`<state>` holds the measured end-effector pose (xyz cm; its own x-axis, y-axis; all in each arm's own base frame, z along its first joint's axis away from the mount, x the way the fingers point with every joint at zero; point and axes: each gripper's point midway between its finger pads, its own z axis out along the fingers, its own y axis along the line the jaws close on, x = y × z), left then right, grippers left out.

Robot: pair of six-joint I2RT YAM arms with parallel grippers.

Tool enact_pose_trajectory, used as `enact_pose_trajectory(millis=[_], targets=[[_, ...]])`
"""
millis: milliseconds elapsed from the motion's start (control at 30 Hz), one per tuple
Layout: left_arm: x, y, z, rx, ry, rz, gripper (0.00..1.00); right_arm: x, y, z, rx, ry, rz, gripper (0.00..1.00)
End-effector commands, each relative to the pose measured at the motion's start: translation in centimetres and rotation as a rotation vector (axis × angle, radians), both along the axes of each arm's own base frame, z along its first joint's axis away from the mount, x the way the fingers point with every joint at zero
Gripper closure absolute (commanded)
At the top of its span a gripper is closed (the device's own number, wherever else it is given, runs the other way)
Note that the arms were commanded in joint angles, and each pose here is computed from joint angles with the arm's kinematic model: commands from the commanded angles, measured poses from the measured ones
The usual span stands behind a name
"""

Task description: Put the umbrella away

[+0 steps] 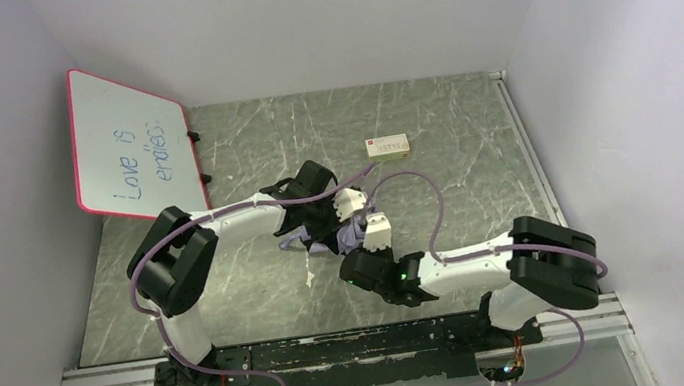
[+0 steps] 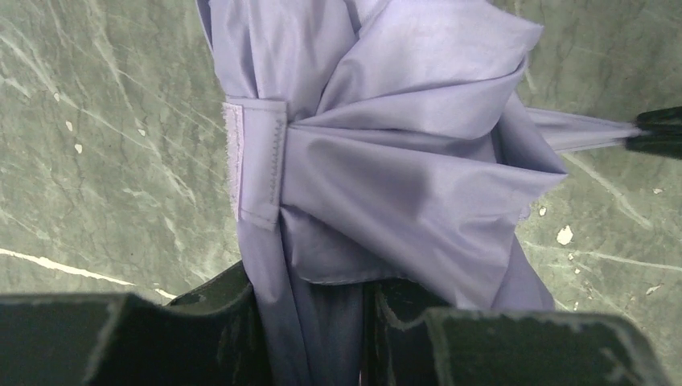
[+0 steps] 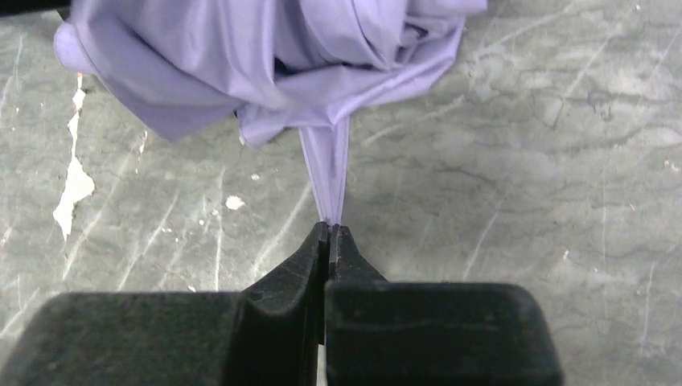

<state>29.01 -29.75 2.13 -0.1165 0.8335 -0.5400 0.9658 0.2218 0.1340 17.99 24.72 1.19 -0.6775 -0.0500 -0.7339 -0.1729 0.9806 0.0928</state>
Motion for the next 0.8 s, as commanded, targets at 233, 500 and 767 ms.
enact_pose_trajectory(millis=[233, 500, 767], targets=[[2.3, 6.1, -3.7, 0.268, -0.072, 0.176, 0.95, -7.3, -4.7, -2.9, -0.087, 0.281, 0.058, 1.0], [3.4, 6.5, -3.3, 0.273, -0.108, 0.227, 0.95, -10.3, -4.6, -3.2, -0.047, 0.368, 0.132, 1.0], [3.8, 6.6, -3.4, 0.279, -0.115, 0.244, 0.95, -13.1, -4.8, -3.7, -0.055, 0.415, 0.156, 1.0]])
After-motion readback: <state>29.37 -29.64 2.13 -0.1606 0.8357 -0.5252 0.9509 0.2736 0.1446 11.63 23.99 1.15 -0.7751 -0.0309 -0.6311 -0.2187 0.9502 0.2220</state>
